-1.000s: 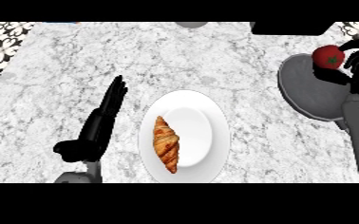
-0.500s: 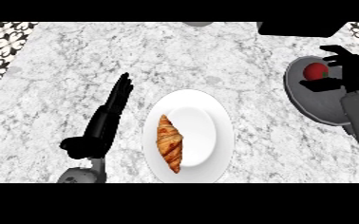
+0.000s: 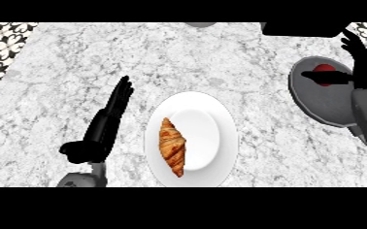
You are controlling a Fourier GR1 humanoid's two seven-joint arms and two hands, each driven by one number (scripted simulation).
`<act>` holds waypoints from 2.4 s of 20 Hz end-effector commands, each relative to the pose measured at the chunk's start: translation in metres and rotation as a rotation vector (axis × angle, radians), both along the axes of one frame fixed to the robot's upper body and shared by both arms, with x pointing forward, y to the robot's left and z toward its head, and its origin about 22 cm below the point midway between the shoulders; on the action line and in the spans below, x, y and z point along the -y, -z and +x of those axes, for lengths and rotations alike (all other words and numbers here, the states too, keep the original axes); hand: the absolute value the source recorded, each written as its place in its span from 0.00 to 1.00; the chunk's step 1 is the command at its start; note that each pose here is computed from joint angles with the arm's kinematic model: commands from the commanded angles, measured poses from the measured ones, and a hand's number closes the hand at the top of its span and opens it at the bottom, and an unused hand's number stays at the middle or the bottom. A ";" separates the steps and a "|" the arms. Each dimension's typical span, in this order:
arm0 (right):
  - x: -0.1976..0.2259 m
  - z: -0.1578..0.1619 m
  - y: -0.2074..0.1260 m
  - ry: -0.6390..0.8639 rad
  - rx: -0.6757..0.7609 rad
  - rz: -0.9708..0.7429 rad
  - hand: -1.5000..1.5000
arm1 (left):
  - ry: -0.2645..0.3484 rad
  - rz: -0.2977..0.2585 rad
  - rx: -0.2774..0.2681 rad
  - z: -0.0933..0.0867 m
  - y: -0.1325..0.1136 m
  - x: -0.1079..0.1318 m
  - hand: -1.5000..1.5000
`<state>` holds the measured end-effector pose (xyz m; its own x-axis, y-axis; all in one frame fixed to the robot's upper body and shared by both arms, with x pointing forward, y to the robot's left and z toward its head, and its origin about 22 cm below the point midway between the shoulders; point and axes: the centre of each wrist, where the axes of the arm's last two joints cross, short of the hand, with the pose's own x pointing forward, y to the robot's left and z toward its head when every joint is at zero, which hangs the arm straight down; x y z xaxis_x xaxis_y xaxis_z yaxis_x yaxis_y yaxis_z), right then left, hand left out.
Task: Pick the tomato from the plate and place it in the pan
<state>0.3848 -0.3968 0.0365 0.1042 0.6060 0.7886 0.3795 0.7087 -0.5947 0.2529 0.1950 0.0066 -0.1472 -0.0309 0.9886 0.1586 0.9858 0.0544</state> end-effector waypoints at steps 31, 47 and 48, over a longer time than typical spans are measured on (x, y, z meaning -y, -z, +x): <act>0.125 -0.148 0.029 -0.331 0.082 0.341 0.00 | -0.054 -0.014 -0.014 -0.012 0.009 -0.021 0.50; 0.124 -0.176 0.041 -0.264 0.074 0.188 0.00 | -0.038 -0.003 -0.012 -0.008 0.004 -0.027 0.50; 0.124 -0.165 0.031 -0.252 0.101 0.171 0.00 | -0.047 -0.011 -0.006 0.004 0.003 -0.008 0.50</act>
